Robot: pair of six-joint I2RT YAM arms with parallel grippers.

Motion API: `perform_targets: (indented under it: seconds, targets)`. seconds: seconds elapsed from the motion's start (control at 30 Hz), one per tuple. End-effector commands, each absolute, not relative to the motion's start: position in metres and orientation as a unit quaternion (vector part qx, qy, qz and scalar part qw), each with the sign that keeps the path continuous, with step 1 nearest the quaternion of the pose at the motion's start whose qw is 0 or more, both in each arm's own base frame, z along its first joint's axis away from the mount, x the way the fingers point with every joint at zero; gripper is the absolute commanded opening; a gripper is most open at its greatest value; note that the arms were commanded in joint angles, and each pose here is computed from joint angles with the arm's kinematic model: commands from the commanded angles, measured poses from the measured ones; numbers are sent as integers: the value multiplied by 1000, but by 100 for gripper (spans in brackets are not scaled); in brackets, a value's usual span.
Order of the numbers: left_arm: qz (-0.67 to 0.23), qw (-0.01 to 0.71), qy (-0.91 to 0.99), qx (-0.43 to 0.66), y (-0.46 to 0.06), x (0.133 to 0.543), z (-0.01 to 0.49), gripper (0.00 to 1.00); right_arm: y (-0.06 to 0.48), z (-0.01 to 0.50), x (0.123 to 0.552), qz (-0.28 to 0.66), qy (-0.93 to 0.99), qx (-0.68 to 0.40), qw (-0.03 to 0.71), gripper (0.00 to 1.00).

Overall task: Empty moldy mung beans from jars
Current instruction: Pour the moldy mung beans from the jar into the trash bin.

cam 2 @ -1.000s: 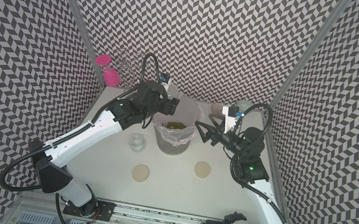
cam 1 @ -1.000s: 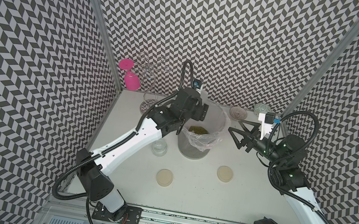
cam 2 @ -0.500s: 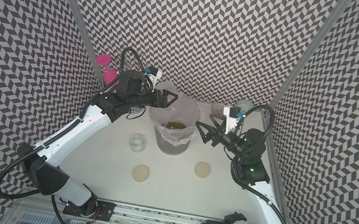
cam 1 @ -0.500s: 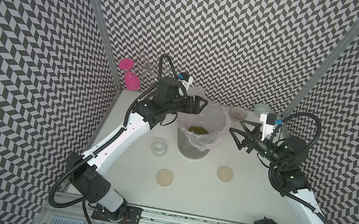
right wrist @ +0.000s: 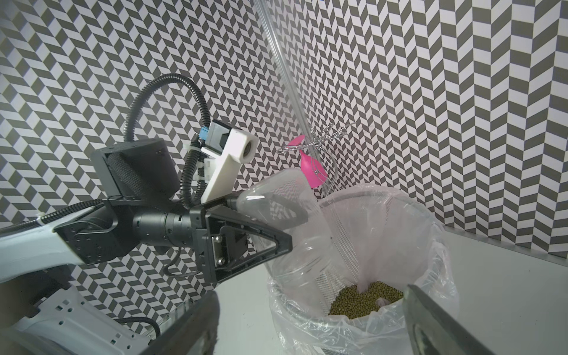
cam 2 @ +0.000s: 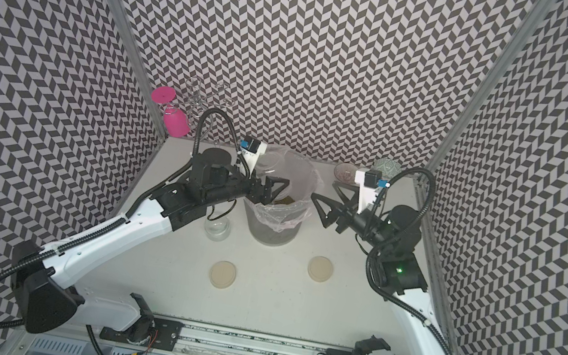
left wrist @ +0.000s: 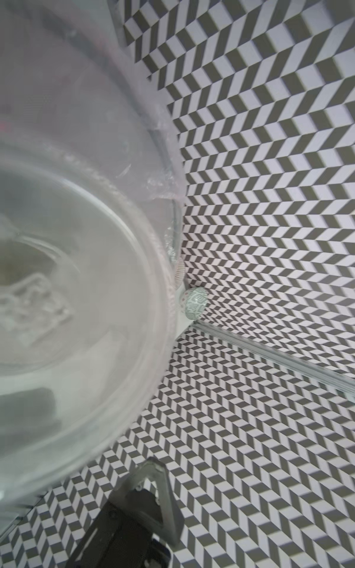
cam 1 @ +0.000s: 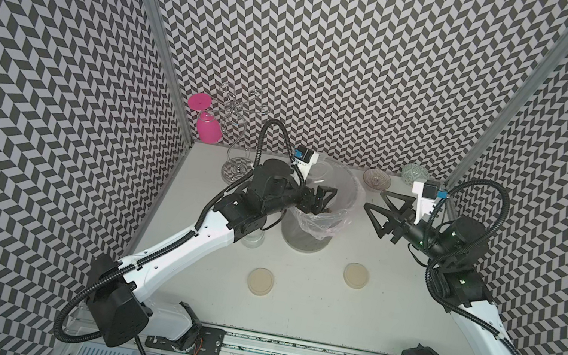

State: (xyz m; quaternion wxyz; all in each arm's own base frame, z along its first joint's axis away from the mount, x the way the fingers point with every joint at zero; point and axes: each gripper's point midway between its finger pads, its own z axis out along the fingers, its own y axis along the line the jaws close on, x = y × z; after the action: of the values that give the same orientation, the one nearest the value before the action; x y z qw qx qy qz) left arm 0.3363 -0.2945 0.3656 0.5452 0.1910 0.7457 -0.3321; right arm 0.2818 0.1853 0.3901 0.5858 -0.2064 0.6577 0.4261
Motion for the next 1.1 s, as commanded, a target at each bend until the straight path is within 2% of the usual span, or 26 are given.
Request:
perform_targets:
  seconds: [0.0, 0.17, 0.37, 0.47, 0.53, 0.77, 0.87, 0.97, 1.03, 1.07]
  targets:
    - [-371, 648, 637, 190, -288, 327, 444, 65, 182, 403, 277, 422, 640, -215, 605, 91]
    - [-375, 668, 615, 187, -281, 319, 446, 66, 183, 402, 277, 423, 640, -215, 604, 91]
    - [-327, 684, 634, 152, -265, 329, 440, 67, 184, 399, 278, 428, 640, -215, 600, 91]
    - [-231, 655, 705, 141, -269, 352, 430, 67, 187, 394, 279, 437, 643, -218, 590, 91]
    - [-199, 625, 741, 142, -274, 366, 422, 66, 188, 392, 281, 441, 642, -218, 588, 91]
    - [-169, 509, 831, 145, -295, 398, 377, 66, 187, 396, 280, 440, 640, -219, 590, 91]
    - [-196, 531, 807, 170, -309, 388, 385, 66, 187, 394, 279, 439, 642, -218, 590, 91]
    - [-195, 530, 812, 148, -300, 389, 381, 69, 187, 392, 278, 441, 644, -219, 586, 91]
    - [-172, 491, 844, 129, -289, 405, 355, 65, 187, 392, 278, 441, 643, -217, 587, 91]
    - [-165, 465, 861, 123, -285, 410, 340, 60, 187, 393, 278, 442, 642, -217, 587, 91]
